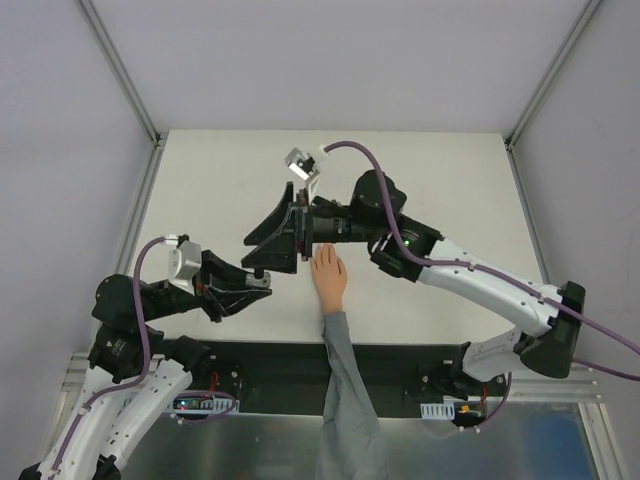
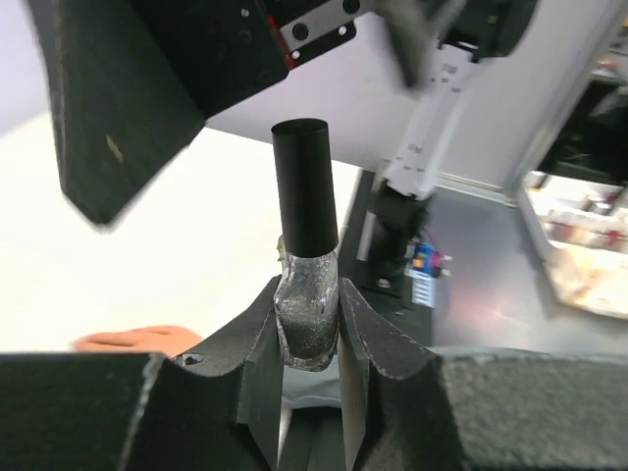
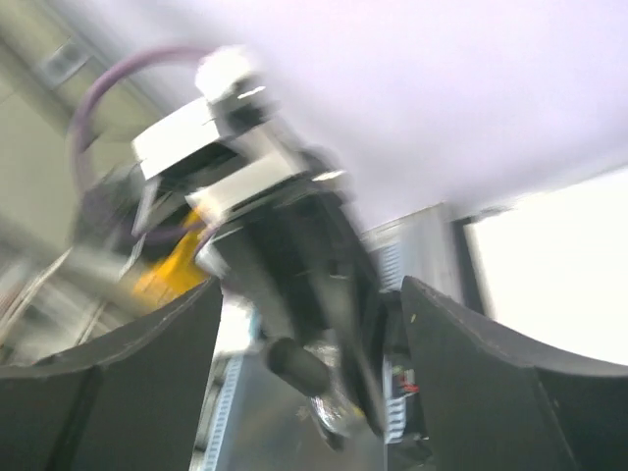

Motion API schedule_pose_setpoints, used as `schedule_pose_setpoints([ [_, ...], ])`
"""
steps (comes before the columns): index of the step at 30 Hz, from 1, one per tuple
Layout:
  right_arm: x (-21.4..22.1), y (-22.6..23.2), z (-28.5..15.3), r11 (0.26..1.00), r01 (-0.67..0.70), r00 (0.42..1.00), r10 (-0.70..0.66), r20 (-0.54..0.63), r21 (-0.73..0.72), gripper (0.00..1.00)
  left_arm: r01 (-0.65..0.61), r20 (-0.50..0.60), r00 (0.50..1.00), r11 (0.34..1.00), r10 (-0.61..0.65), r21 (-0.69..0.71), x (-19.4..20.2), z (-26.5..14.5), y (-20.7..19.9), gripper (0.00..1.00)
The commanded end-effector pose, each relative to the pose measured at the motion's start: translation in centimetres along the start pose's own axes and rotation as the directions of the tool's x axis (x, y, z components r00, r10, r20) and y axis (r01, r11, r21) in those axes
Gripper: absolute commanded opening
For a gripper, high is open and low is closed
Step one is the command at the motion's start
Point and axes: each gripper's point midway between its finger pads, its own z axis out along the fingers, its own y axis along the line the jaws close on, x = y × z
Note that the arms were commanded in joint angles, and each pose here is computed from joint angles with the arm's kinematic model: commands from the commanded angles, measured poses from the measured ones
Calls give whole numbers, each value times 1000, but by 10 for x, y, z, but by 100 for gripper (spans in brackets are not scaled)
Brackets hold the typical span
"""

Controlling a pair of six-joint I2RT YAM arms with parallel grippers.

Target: Paint the nails

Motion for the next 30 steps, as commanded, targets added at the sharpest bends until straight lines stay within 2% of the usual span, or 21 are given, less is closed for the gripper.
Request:
schedule_pose_setpoints([
  [1, -15, -47, -35, 887, -6, 992, -53, 115, 463, 77, -154, 30, 987, 975, 160, -161, -18, -8, 21, 0],
  [2, -7, -45, -38, 857, -7, 995, -46, 89, 515, 77, -159, 28, 986, 971, 167, -180, -18, -9, 25, 0],
  [3, -12, -56, -43, 809, -6, 991, -74, 112, 587, 77, -163, 29, 985, 967, 172, -196, -18, -10, 27, 0],
  [5, -10, -50, -42, 781, 7, 992, -84, 95, 624, 74, -177, 33, 981, 954, 190, -241, -20, -12, 35, 0],
  [6, -9, -59, -42, 742, 19, 990, -107, 91, 670, 72, -179, 31, 981, 951, 193, -252, -19, -13, 37, 0],
  [11, -7, -53, -25, 681, 112, 979, -200, 37, 724, 64, -176, 34, 979, 926, 199, -333, -20, -16, 53, 0],
  [16, -15, -61, -18, 596, 127, 965, -258, 39, 793, 56, -175, 39, 979, 918, 201, -356, -21, -18, 57, 0],
  [21, -20, -61, -10, 532, 183, 945, -327, 1, 827, 37, -164, 39, 981, 915, 192, -367, -19, -19, 59, 0],
  [28, -18, -61, -3, 503, 198, 940, -341, -17, 842, 21, -150, 46, 982, 913, 181, -380, -20, -19, 61, 0],
  [30, -15, -61, -5, 507, 198, 941, -337, -19, 839, 0, -140, 50, 984, 914, 172, -380, -21, -19, 61, 0],
])
